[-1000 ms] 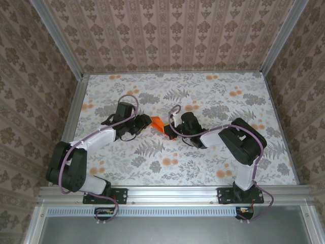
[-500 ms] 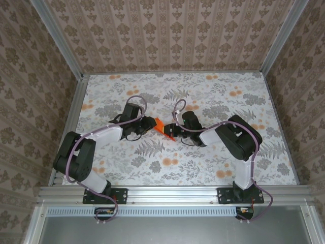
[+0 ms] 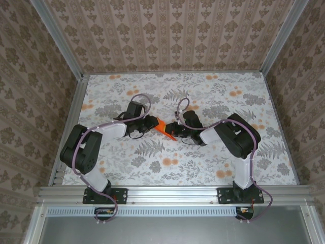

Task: Fold a paper plane with a square sheet of paper (pick it up from the middle)
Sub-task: Fold the wing for the fifth time at the center of the table.

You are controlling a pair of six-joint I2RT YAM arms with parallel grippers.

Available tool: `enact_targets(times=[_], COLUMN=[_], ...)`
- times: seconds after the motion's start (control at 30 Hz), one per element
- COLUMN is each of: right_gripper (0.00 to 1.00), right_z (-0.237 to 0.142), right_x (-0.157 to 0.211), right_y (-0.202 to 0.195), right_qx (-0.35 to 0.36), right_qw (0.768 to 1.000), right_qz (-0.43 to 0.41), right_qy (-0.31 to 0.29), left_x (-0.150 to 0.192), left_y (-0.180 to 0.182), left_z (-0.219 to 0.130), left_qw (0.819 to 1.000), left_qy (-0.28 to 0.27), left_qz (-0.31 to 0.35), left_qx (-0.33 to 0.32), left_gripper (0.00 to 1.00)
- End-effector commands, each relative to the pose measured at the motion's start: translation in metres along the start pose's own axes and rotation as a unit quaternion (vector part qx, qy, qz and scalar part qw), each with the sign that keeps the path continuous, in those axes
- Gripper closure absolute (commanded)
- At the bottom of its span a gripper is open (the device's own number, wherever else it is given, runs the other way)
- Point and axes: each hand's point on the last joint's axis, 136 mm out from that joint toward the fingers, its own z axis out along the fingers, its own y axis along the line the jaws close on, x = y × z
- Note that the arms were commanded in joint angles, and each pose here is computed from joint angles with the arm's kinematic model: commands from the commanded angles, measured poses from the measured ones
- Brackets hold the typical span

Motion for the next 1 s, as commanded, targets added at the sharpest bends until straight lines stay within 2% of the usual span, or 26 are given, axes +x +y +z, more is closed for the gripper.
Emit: enact_targets(times=[0.0, 0.53, 0.97], right_gripper=[1.0, 1.0, 1.0], right_z=[0.006, 0.01, 0.012], right_x=[-0.001, 0.001, 0.003], right_y=[-0.003, -0.014, -0.017], right_qx=[0.0, 0.002, 0.001], right_qw=[1.0, 0.999, 0.998], right_qz=[0.019, 0.046, 0.057], right_qy=[0.007, 0.023, 0.031], left_x=[-0.004, -0.005, -0.005], left_y=[-0.013, -0.012, 0.004], left_z=[0.004, 0.017, 0.029], left_qw=[1.0, 0.999, 1.0], left_qy=[0.0, 0.014, 0.019], left_qz=[0.025, 0.034, 0.022], left_qx=[0.02, 0.019, -0.008], left_gripper=[0.74, 0.75, 0.8])
